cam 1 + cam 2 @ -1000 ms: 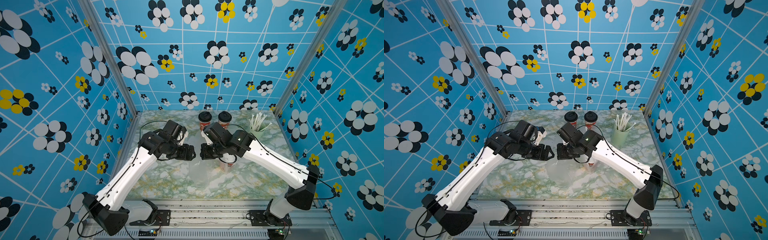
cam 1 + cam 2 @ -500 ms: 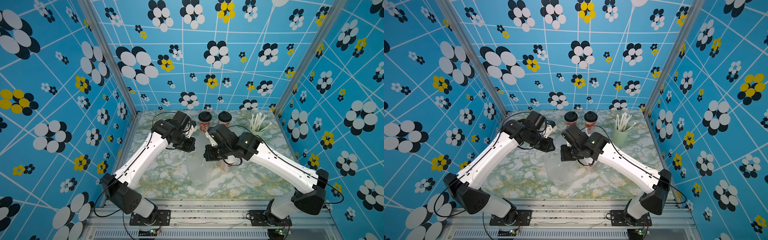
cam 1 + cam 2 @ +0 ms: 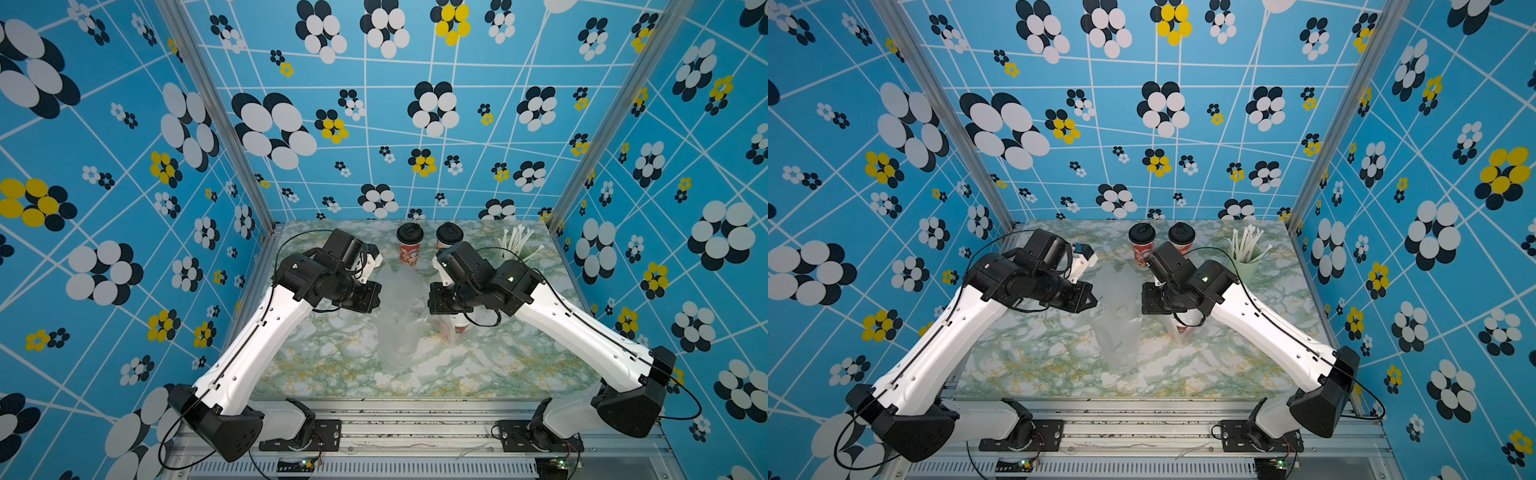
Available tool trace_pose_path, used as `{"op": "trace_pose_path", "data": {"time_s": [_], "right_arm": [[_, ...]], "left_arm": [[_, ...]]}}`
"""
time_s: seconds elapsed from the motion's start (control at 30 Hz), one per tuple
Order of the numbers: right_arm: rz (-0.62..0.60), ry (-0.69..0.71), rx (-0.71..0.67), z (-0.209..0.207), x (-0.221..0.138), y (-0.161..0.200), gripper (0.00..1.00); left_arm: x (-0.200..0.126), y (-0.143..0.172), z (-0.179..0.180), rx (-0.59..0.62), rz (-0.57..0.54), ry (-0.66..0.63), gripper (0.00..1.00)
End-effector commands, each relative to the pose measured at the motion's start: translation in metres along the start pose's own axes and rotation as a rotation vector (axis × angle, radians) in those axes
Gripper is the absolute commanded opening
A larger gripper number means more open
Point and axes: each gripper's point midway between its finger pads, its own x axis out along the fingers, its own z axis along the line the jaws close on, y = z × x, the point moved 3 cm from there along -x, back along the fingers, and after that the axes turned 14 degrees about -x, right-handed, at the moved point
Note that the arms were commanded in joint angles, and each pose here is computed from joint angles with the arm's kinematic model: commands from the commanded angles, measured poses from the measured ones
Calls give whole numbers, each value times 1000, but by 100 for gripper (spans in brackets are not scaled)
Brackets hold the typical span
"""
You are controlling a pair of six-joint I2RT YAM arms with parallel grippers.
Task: Pack milk tea into plastic carrier bags
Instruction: Pick up the plastic carrier bag from the center of the board.
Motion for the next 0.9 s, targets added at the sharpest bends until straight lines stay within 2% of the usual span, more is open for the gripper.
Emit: {"op": "trace_pose_path", "data": {"time_s": [0.0, 0.17, 0.33, 0.37, 0.43, 0.5, 0.57, 0.63, 0.87], "right_arm": [[46, 0, -14, -3, 8, 8, 0], [50, -39, -3, 3, 17, 9, 0], [-7, -112, -3, 16, 2, -5, 0], [-9, -115, -6, 17, 0, -6, 3], [-12, -93, -16, 15, -6, -8, 20], [-25, -61, -32, 13, -16, -14, 33], [-53, -22, -50, 7, -27, -21, 37], [-92, 4, -63, 0, -38, -31, 39], [-240, 81, -89, -42, -58, -79, 47]], "left_arm": [[10, 1, 9, -78, -11, -8, 0], [27, 6, 20, -109, -19, -9, 0], [22, 1, 23, -107, -57, -7, 2], [22, 1, 23, -104, -60, -6, 3], [22, -1, 25, -105, -57, -2, 5], [22, -1, 24, -108, -48, 6, 13], [21, -2, 21, -106, -49, 23, 23], [18, -2, 18, -101, -53, 39, 26], [10, 1, 15, -102, -59, 54, 25]]}}
